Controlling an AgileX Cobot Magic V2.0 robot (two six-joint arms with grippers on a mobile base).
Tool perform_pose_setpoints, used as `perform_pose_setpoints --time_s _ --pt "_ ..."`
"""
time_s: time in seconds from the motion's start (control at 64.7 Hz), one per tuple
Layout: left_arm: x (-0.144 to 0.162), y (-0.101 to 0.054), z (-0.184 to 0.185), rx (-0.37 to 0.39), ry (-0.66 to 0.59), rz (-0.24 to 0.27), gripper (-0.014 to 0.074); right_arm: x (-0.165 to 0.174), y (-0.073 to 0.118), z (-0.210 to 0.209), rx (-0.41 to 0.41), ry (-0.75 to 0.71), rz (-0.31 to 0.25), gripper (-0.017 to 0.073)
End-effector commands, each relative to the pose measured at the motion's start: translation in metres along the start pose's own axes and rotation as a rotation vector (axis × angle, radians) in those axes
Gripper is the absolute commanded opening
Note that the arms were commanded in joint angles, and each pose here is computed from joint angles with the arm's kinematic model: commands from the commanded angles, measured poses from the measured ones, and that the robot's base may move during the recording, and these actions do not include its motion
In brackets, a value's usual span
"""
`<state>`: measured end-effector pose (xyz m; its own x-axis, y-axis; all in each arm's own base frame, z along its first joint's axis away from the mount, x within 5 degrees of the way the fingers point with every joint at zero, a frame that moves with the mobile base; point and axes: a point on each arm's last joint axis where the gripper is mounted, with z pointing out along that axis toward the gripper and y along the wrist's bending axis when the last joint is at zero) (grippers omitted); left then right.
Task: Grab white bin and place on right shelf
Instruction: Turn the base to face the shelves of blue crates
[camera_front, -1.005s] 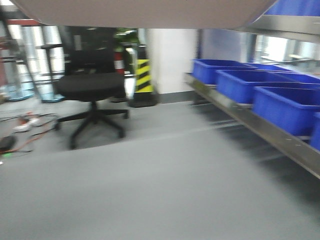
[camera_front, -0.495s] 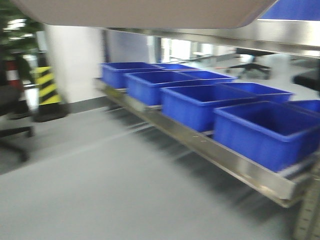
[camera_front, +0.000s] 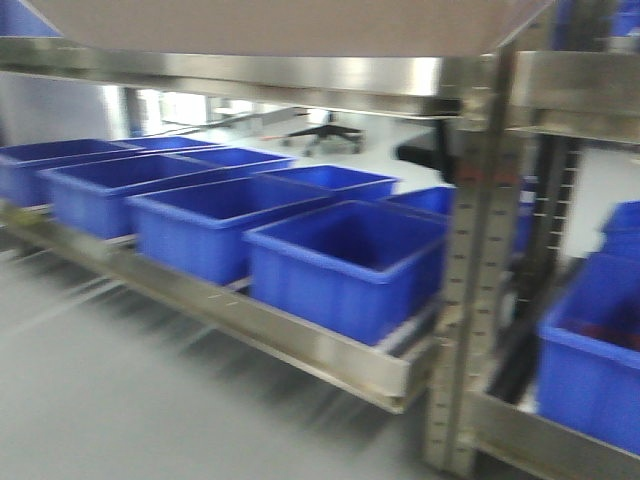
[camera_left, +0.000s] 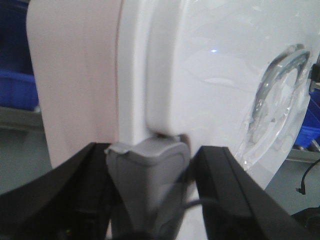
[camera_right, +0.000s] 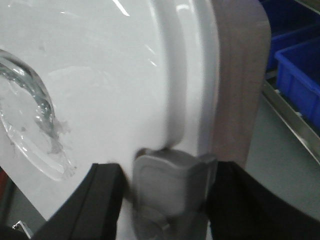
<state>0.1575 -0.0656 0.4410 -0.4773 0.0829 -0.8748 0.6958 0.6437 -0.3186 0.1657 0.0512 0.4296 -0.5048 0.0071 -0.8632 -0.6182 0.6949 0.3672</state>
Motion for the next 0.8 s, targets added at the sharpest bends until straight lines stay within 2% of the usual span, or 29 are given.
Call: perform_pose_setpoints --time_s 0.0,0.789 --pt "-0.0064 -0.0313 -0.0077 0.236 -0.035 0.004 0.0187 -0.0102 0.0366 -0.0103 -0.280 -0.074 0.025 0.0351" --pt "-0.0064 -0.0309 -0.0073 0.236 -0.034 0.002 0.0187 -0.0102 0.0366 -0.0103 -0.280 -0.074 0.025 0.0351"
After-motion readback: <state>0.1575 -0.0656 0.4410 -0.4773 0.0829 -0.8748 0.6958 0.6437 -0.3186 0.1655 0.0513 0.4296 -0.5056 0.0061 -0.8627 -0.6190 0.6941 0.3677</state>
